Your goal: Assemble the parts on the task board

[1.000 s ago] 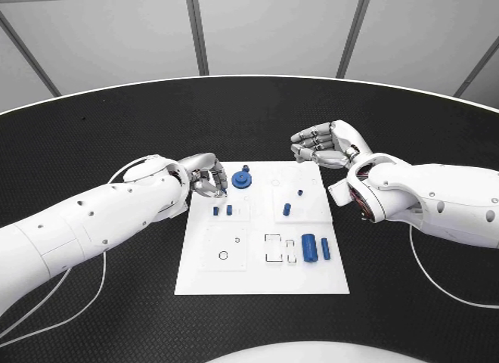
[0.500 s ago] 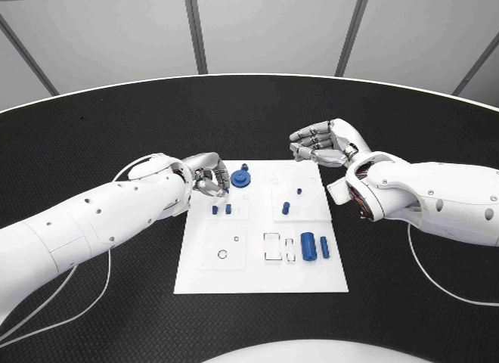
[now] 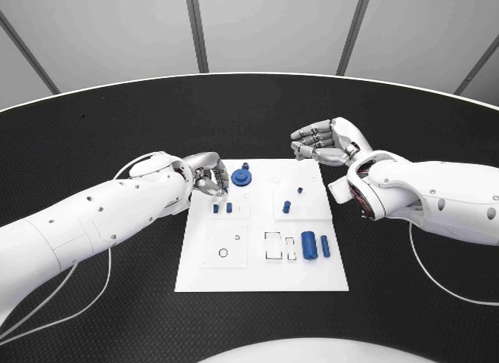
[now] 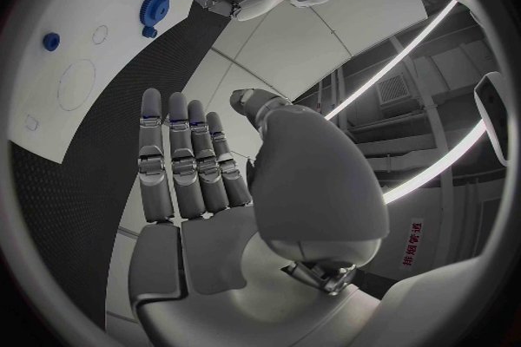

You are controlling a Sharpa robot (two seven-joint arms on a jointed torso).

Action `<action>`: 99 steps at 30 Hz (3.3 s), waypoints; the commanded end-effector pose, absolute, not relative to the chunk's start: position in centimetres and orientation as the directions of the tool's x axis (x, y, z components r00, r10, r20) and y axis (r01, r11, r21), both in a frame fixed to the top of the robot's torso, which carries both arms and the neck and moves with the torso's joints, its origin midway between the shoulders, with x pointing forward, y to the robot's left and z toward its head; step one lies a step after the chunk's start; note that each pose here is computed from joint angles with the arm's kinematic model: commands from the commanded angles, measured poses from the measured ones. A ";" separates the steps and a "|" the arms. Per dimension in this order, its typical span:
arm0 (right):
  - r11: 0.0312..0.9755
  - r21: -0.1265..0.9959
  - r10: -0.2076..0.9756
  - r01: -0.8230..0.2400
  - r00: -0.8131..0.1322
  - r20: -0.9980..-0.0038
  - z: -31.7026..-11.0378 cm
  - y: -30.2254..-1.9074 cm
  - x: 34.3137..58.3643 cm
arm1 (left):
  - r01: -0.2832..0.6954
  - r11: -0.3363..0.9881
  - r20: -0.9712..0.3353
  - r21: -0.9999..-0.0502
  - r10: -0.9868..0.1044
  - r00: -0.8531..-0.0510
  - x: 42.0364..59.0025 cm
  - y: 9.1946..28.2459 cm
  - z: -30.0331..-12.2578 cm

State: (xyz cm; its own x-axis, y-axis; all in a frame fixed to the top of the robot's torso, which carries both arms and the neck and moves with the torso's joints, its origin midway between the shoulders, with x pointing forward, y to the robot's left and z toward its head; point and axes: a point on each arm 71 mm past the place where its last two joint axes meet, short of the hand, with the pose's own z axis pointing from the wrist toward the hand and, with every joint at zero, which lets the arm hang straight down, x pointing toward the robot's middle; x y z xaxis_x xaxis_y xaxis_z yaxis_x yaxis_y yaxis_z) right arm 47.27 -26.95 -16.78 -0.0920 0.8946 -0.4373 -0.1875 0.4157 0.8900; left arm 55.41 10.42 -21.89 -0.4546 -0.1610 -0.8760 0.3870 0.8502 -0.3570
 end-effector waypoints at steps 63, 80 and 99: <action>0.415 0.890 0.895 -0.188 -0.092 -0.437 -16.7 -26.9 47.2 | 0.361 0.869 -0.862 -0.338 -0.131 -0.489 55.5 10.3 -22.4; 0.424 0.891 0.891 -0.161 -0.100 -0.442 -17.0 -27.5 47.5 | 0.337 0.881 -0.866 -0.332 -0.144 -0.478 55.7 11.8 -22.4; 0.868 0.382 0.329 -0.318 -0.209 -0.921 -18.5 -28.2 47.7 | 0.107 0.588 -0.553 -0.802 -0.663 -0.504 54.5 17.6 -20.3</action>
State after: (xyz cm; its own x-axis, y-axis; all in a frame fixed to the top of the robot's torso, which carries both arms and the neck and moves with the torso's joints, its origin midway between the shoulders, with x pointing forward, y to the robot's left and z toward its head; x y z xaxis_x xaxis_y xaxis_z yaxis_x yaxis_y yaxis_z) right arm 47.80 -28.40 -18.48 -0.2381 0.4613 -0.8547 -0.2598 0.8177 0.5137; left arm 54.68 16.42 -20.42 -0.4803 -0.5370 -0.6935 0.2189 0.6923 -0.6876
